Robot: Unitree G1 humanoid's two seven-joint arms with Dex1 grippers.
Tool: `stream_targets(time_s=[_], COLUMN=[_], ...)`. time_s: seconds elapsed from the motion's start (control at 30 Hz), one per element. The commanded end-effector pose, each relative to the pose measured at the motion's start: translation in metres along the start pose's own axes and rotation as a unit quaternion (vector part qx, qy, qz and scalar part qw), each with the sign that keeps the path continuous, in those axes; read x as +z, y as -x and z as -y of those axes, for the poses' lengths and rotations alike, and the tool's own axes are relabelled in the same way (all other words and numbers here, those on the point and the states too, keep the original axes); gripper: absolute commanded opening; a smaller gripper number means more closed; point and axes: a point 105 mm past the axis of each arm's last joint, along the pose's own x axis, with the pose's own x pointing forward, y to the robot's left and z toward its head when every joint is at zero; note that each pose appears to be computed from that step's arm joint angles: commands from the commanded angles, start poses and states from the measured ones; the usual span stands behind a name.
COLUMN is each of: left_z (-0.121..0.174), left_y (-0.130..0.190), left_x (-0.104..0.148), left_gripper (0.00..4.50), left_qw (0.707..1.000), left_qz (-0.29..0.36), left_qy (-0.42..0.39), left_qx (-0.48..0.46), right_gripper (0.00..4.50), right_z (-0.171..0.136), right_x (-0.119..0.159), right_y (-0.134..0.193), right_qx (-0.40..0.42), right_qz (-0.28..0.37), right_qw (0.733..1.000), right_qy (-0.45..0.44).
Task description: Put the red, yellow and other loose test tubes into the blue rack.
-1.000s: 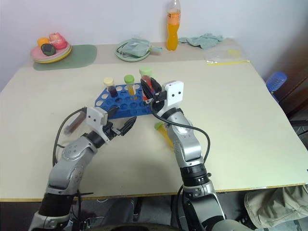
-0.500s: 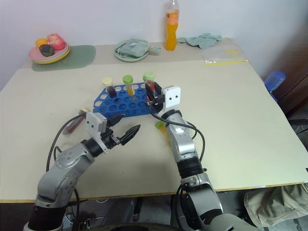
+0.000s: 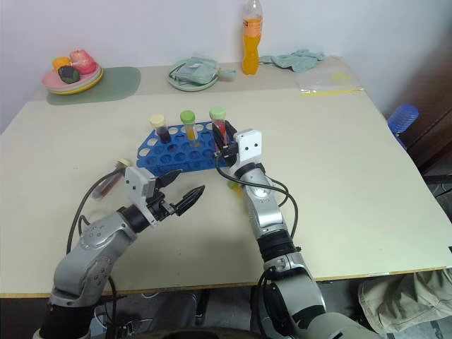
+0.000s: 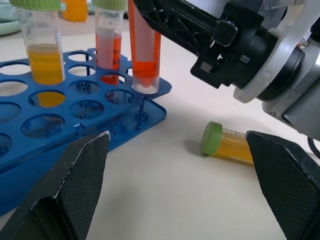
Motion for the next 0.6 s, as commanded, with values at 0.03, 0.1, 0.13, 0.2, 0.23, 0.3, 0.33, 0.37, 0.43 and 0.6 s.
stream_targets(time_s=[0.03, 0.1, 0.13, 0.2, 0.23, 0.3, 0.33, 0.37, 0.43, 0.6], left_z=[0.002, 0.002, 0.002, 0.002, 0.002, 0.002, 0.002, 0.002, 0.002, 0.002], left_y=[0.001, 0.001, 0.001, 0.001, 0.001, 0.001, 0.001, 0.001, 0.002, 0.005], left_x=[0.003, 0.003, 0.002, 0.002, 0.002, 0.001, 0.001, 0.001, 0.000, -0.001], left_gripper=[4.50, 4.50, 4.50, 4.50, 4.50, 4.50, 4.50, 4.50, 4.50, 4.50], left_qw=[1.000, 1.000, 1.000, 1.000, 1.000, 1.000, 1.000, 1.000, 1.000, 1.000], left_qz=[0.013, 0.013, 0.013, 0.013, 0.013, 0.013, 0.013, 0.012, 0.013, 0.011], left_qy=[-0.005, -0.005, -0.005, -0.006, -0.006, -0.005, -0.005, -0.005, -0.004, -0.002], left_qx=[-0.006, -0.007, -0.007, -0.007, -0.007, -0.007, -0.006, -0.006, -0.004, 0.000], right_gripper=[0.73, 0.73, 0.73, 0.73, 0.73, 1.79, 2.12, 2.67, 3.70, 3.70], right_z=[-0.006, -0.006, -0.006, -0.006, -0.008, -0.009, -0.009, -0.008, -0.004, 0.012], right_x=[0.002, 0.002, 0.001, 0.000, 0.000, 0.002, 0.006, 0.011, 0.024, 0.060], right_y=[-0.003, -0.003, -0.003, -0.003, -0.002, 0.000, 0.000, 0.001, 0.001, 0.010], right_qx=[0.004, 0.004, 0.005, 0.005, 0.014, 0.021, 0.023, 0.025, 0.024, 0.033], right_qz=[0.012, 0.012, 0.010, 0.008, 0.008, 0.013, 0.019, 0.028, 0.041, 0.053], right_qw=[1.000, 1.000, 1.000, 1.000, 1.000, 1.000, 1.000, 0.999, 0.999, 0.998], right_qy=[0.003, 0.006, 0.003, 0.001, -0.006, -0.003, 0.001, 0.009, 0.020, -0.015])
